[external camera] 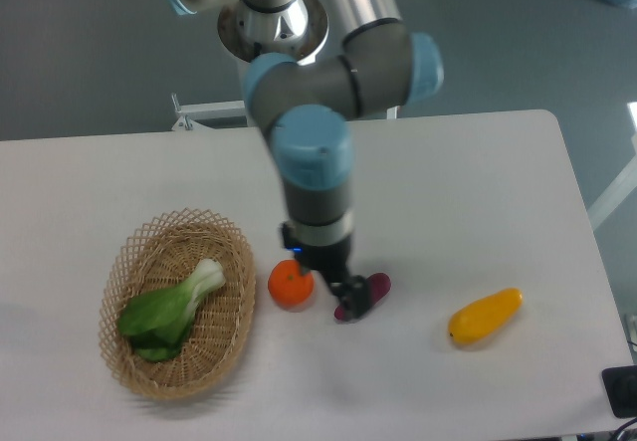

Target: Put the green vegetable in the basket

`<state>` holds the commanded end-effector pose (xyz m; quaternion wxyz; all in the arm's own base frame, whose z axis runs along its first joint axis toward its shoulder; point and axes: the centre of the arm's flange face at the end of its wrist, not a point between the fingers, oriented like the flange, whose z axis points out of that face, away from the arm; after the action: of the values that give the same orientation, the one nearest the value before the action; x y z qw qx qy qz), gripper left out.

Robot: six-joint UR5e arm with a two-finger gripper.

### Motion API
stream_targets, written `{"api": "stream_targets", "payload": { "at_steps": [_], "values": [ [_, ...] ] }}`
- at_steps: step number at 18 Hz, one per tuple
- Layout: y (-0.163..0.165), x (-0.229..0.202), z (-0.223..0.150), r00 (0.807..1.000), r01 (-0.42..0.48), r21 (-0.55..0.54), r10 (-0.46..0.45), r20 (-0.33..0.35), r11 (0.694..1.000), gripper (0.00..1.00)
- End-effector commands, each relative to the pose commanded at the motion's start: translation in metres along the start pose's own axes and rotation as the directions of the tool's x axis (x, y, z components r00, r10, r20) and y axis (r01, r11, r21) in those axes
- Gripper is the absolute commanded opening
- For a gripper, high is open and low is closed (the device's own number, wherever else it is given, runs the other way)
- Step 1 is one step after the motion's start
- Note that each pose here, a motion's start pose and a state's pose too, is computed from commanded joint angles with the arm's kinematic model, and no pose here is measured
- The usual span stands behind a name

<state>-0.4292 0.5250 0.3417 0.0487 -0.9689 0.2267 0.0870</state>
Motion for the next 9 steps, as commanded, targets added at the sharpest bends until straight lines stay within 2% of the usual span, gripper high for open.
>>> {"api": "stream_targets", "payload": {
  "at_steps": [6, 9],
  "values": [
    [0.071, -0.052, 0.009, 0.998, -0.025, -0.030, 0.023, -0.067, 0.999, 1.00],
    [0.110, -0.069, 0.016, 0.996, -0.042, -0.070, 0.036, -0.077, 0.997, 1.00]
  ]
}}
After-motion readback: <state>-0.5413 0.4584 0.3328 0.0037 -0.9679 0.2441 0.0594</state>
